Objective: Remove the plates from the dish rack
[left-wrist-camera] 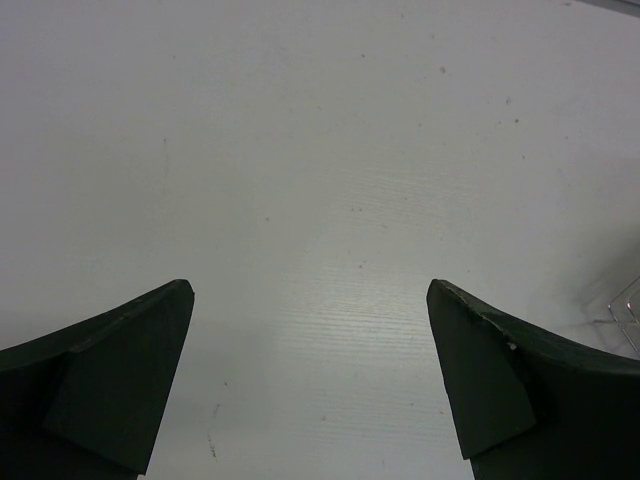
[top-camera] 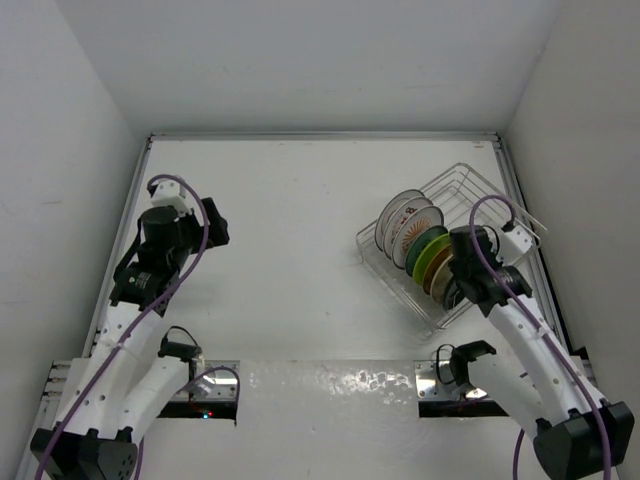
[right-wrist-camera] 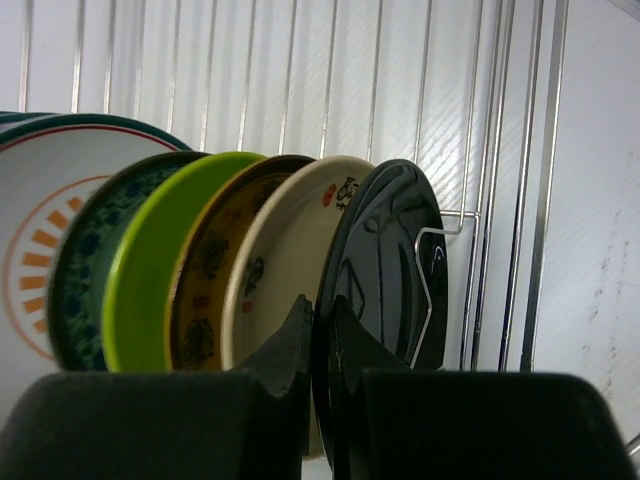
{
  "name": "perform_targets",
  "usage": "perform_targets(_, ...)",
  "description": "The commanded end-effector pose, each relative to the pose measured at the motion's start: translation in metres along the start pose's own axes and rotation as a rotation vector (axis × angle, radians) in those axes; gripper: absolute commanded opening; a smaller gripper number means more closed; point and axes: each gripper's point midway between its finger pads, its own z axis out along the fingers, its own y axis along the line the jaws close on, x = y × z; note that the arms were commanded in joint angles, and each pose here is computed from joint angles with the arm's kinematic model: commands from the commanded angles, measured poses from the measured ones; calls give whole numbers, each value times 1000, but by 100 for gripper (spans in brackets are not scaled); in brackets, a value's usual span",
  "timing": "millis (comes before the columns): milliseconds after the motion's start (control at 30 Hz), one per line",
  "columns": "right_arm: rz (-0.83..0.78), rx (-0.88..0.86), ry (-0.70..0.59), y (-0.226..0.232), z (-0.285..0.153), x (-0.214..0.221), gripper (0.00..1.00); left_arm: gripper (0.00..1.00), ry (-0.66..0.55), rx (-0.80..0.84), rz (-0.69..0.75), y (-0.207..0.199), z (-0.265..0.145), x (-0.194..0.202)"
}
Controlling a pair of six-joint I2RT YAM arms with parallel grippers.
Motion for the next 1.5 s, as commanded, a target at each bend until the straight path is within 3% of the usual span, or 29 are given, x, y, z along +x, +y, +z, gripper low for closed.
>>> perform_targets(0,58,-56,-79,24,-22,-42,0,100,-43,28,-1,-7,-1,-12)
perform_targets(233,-24,-207,-147,59,-69,-99,0,100,-70,158,-89,-33,-23,-27)
perform_targets(300,-192,-337,-183,85,-85,-115,0,100,-77,247,-124,-51,-35,-40)
perform_targets(333,-269,-493,-140,110,-98,-107,0,100,-95,282,-176,-60,-42,-52)
perform_targets(400,-443,-644,-134,138,-114,-106,0,100,-96,371,-234,-77,-54,-63)
perform_targets(433,-536,-796,-60,156,-130,-87,0,100,-111,414,-304,-87,-62,-76)
perform_targets(567,-944,-1017,69,178,-162,-29,0,100,-66,617,-462,-124,-86,-94)
perform_targets(700,-1317,-1051,-15,205,-187,-8,0,100,20,719,-615,-142,-93,-92)
perform_targets(833,-1588,-1173,-106,234,-227,33,0,100,127,732,-673,-147,-79,-69)
perform_targets(867,-1639,-1132,-187,244,-230,30,0,100,157,728,-680,-148,-74,-62)
perform_targets(933,-1746,-1136,-212,258,-237,59,0,100,203,722,-695,-148,-66,-49)
perform_targets(1067,-1756,-1203,-363,291,-261,83,0,100,277,668,-715,-143,-47,-22)
perform_targets(1200,-1705,-1382,-420,300,-291,110,0,94,323,646,-728,-140,-33,0)
perform_targets(1300,-1659,-1482,-437,304,-308,125,0,79,332,658,-739,-141,-29,5)
perform_targets(1367,-1637,-1505,-437,307,-309,132,0,74,330,663,-741,-141,-28,5)
perform_targets(1467,-1628,-1500,-455,310,-304,138,0,55,329,675,-739,-142,-26,6)
